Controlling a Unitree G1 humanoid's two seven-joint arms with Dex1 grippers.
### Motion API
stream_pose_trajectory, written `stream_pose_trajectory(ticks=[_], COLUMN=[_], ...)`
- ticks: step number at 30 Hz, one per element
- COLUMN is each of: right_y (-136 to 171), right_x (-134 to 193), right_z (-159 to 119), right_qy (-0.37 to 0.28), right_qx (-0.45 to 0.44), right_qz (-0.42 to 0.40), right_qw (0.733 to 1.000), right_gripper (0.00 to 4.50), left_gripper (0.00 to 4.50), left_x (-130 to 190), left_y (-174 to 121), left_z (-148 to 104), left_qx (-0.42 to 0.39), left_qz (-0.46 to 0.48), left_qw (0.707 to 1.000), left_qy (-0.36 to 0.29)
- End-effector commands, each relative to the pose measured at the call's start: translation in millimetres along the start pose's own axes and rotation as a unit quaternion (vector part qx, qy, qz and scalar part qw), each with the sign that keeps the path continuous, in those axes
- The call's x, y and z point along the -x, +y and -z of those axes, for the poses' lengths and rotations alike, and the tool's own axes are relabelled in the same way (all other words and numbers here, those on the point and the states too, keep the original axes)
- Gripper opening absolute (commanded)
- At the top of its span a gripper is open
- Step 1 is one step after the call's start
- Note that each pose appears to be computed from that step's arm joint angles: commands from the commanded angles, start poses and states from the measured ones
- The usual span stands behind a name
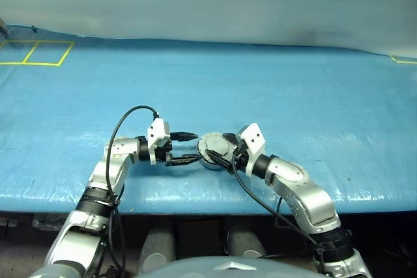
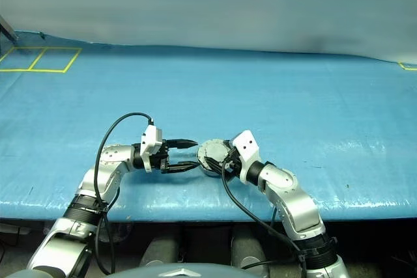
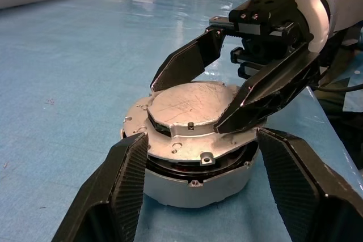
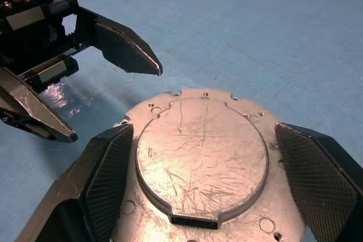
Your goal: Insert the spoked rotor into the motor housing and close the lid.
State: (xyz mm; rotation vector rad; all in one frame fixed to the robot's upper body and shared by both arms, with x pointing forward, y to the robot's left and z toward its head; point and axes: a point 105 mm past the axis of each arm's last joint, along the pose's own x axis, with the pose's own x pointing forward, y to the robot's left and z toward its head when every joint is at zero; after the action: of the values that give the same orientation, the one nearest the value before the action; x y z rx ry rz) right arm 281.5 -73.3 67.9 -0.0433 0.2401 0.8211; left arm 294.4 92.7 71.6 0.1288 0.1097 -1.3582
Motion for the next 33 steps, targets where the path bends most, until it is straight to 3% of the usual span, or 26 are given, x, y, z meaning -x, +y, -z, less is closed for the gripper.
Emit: stream_pose_trajectory(ticks=[1,3,7,18,33], right_y=[1,1,0,0,1], right_x=[-1,-2,-2,-6,-16], right_z=[-5,-5,-7,-19,-11], right_qy=[-0.01,-0.012,-0.016,-0.041,-0.014], right_qx=[0.009,0.007,0.009,-0.025,-0.012], right_qz=[-0.002,0.001,0.001,0.013,0.049], right_qw=[1.0,1.0,1.0,0.999,0.999], right_gripper=[4.19,4.02,3.04,3.03,3.03], left_gripper=[3.33,3.33,3.33,3.33,3.33], left_x=[3,4,6,13,14], left_y=[4,5,8,13,13], left_z=[-5,-5,-4,-1,-1], left_qx=[-0.014,-0.015,-0.016,-0.018,-0.02], left_qz=[-0.008,-0.013,-0.021,-0.037,-0.044], left_qw=[1.0,1.0,1.0,0.999,0.999], left_qy=[-0.006,-0.006,-0.004,0.007,0.006])
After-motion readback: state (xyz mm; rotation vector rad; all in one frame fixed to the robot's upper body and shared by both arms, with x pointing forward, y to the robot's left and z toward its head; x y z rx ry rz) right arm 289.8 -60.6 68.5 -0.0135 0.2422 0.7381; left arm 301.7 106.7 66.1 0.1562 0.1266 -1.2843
